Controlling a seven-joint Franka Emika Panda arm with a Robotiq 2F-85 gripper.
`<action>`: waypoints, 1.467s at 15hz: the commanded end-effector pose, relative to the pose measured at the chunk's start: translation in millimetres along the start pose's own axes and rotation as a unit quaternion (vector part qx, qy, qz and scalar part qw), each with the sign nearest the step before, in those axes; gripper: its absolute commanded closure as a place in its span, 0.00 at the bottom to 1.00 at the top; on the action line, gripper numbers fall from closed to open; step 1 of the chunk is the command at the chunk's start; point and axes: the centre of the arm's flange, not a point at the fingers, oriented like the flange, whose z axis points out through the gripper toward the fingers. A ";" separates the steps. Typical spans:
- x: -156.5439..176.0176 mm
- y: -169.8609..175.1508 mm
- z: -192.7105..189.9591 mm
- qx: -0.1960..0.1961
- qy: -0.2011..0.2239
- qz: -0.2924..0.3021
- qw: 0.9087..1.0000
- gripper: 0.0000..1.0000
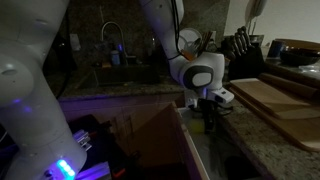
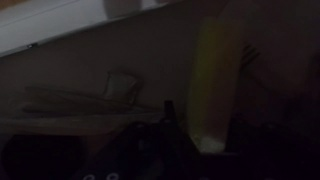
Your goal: Pick up the Dish washing sponge from the kitchen drawer and put it on the kitchen unit base
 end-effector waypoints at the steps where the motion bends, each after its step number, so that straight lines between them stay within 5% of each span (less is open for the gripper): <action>1: 5.6 -1.4 4.4 0.005 -0.001 0.005 1.000 0.89; 3: 3.1 -5.5 -1.8 0.008 0.002 -0.001 1.000 0.98; 14: -31.4 -54.6 -128.0 0.003 0.077 -0.095 0.993 0.96; 18: -11.8 -41.3 -199.5 0.018 0.152 -0.080 0.985 0.96; 22: 29.7 4.3 -249.8 0.088 0.202 -0.020 0.975 0.96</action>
